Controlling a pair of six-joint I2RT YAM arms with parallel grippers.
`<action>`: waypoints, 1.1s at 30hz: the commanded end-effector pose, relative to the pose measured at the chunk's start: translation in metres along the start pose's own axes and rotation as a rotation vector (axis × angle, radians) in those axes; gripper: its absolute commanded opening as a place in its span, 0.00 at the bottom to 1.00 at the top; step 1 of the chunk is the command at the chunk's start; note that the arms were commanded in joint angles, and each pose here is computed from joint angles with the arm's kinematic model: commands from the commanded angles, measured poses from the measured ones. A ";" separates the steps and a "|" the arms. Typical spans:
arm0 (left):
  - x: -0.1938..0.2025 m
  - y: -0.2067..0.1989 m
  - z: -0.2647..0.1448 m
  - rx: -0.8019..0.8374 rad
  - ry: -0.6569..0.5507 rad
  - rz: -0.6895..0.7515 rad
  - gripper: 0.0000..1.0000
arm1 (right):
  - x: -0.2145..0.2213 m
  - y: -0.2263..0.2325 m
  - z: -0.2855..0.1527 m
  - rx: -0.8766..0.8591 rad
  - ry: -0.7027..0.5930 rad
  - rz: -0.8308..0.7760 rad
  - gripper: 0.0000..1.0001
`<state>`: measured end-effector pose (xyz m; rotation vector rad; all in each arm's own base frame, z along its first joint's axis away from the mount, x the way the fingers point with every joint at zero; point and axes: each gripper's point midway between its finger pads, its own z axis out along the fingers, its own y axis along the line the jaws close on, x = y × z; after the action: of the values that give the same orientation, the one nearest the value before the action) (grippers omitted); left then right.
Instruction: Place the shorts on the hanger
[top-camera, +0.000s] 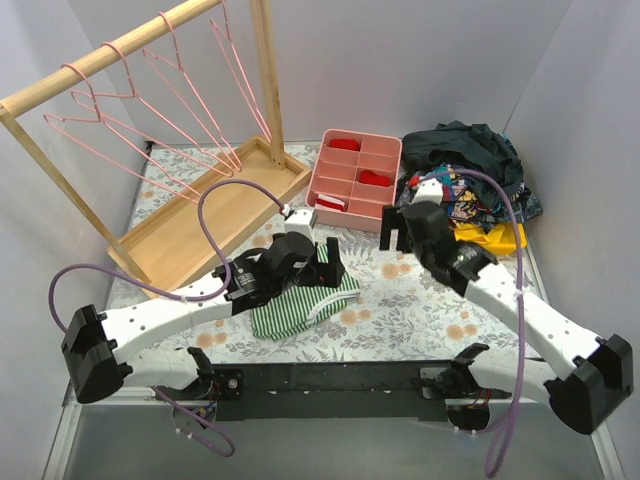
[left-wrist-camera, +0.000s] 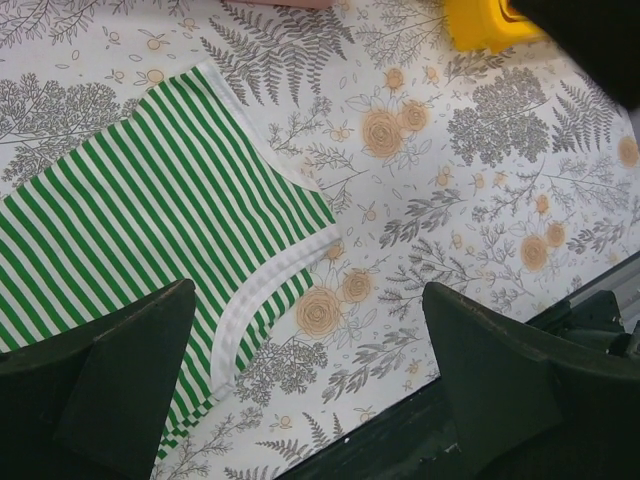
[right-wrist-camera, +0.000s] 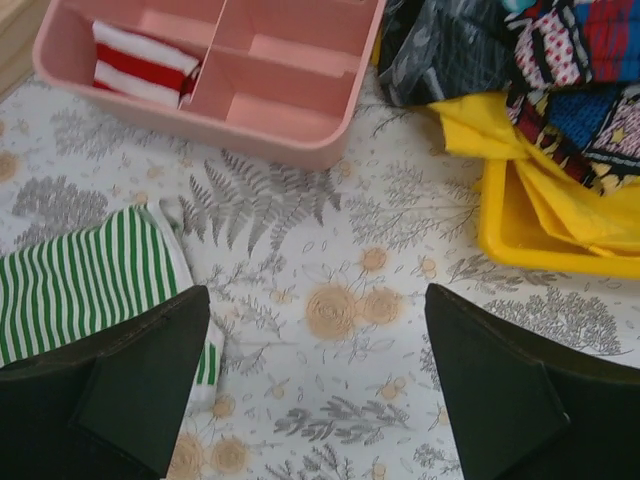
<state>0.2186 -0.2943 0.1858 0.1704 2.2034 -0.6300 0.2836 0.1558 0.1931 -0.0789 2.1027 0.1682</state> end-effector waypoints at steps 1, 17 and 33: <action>-0.013 -0.006 -0.013 0.051 -0.035 0.005 0.98 | -0.059 -0.036 0.038 0.036 0.003 0.086 0.94; -0.027 0.000 -0.016 0.021 -0.035 0.045 0.98 | -0.184 -0.171 0.175 0.286 -0.078 0.268 0.85; -0.035 0.009 -0.017 -0.002 -0.043 0.053 0.98 | -0.185 -0.180 0.201 0.323 -0.079 0.268 0.16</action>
<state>0.2302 -0.2752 0.1945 0.2181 2.1975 -0.5647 0.5681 0.0140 0.1633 0.3835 2.1893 -0.0067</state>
